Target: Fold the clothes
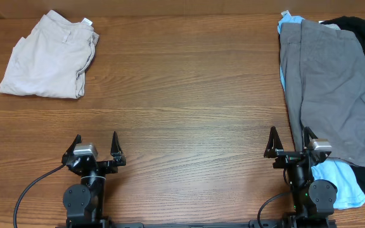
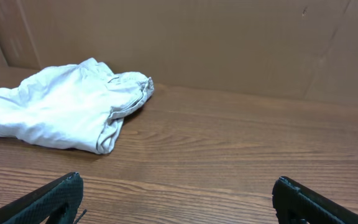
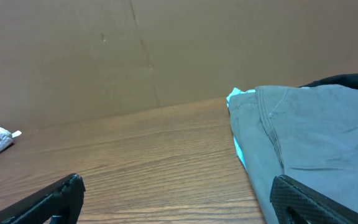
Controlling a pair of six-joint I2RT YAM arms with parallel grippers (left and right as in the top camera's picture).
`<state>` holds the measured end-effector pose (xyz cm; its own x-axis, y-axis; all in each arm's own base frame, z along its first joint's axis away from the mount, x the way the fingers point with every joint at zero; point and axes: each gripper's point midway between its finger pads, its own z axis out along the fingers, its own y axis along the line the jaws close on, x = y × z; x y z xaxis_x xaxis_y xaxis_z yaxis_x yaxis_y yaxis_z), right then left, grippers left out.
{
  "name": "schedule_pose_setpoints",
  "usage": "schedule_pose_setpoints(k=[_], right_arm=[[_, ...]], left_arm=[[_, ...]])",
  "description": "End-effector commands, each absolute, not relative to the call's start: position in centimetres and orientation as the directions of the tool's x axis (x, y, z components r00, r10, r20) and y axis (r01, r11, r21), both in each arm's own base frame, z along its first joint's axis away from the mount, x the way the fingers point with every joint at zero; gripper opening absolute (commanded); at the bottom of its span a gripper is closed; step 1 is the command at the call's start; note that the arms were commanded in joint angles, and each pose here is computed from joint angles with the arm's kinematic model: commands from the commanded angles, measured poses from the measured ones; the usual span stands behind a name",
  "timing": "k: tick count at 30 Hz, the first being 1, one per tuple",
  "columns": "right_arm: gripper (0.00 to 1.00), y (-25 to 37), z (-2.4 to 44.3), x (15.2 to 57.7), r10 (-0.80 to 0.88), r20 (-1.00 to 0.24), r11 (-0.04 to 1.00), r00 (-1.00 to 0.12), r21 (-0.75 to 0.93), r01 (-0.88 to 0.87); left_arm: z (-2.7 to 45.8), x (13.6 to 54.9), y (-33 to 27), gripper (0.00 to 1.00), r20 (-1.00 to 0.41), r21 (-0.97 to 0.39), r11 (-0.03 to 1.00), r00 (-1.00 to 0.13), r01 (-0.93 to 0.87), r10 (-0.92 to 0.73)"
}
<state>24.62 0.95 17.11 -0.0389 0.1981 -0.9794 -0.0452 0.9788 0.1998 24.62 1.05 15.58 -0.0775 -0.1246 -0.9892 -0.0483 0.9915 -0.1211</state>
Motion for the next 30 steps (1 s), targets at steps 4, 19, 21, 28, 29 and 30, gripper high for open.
schedule_pose_setpoints(k=[4, 19, 21, 28, 29, 30], right_arm=[[1.0, 0.9, 17.2, 24.6, 0.196, -0.98, 0.979, -0.026, 0.197, -0.044], [1.0, 2.4, 24.1, 23.2, 0.195, -0.976, 0.972, 0.099, 0.179, -0.155], [1.0, 2.7, 25.4, 22.8, 0.195, -0.975, 0.969, 0.104, 0.175, -0.174], [1.0, 3.6, 29.1, 21.6, 0.192, -0.98, 0.959, 0.059, 0.175, -0.222], [1.0, 3.6, 29.3, 21.6, 0.192, -0.98, 0.959, 0.051, 0.176, -0.221], [1.0, 3.6, 29.5, 21.7, 0.192, -0.981, 0.959, 0.037, 0.18, -0.218]], left_arm=[[16.7, 24.5, 1.2, 1.0, -0.994, -0.1, 0.993, -0.048, -0.054, -0.103], [24.3, 22.5, 0.7, 1.0, -0.995, -0.057, 0.998, -0.085, -0.03, -0.059], [25.5, 22.6, -0.1, 1.0, -0.991, -0.099, 0.995, -0.092, 0.009, -0.098], [28.8, 24.4, -1.7, 1.0, -0.961, -0.173, 0.982, -0.232, 0.079, -0.15], [29.0, 24.7, -1.8, 1.0, -0.955, -0.178, 0.98, -0.257, 0.083, -0.151], [29.2, 25.1, -1.9, 1.0, -0.945, -0.184, 0.979, -0.289, 0.085, -0.153]])
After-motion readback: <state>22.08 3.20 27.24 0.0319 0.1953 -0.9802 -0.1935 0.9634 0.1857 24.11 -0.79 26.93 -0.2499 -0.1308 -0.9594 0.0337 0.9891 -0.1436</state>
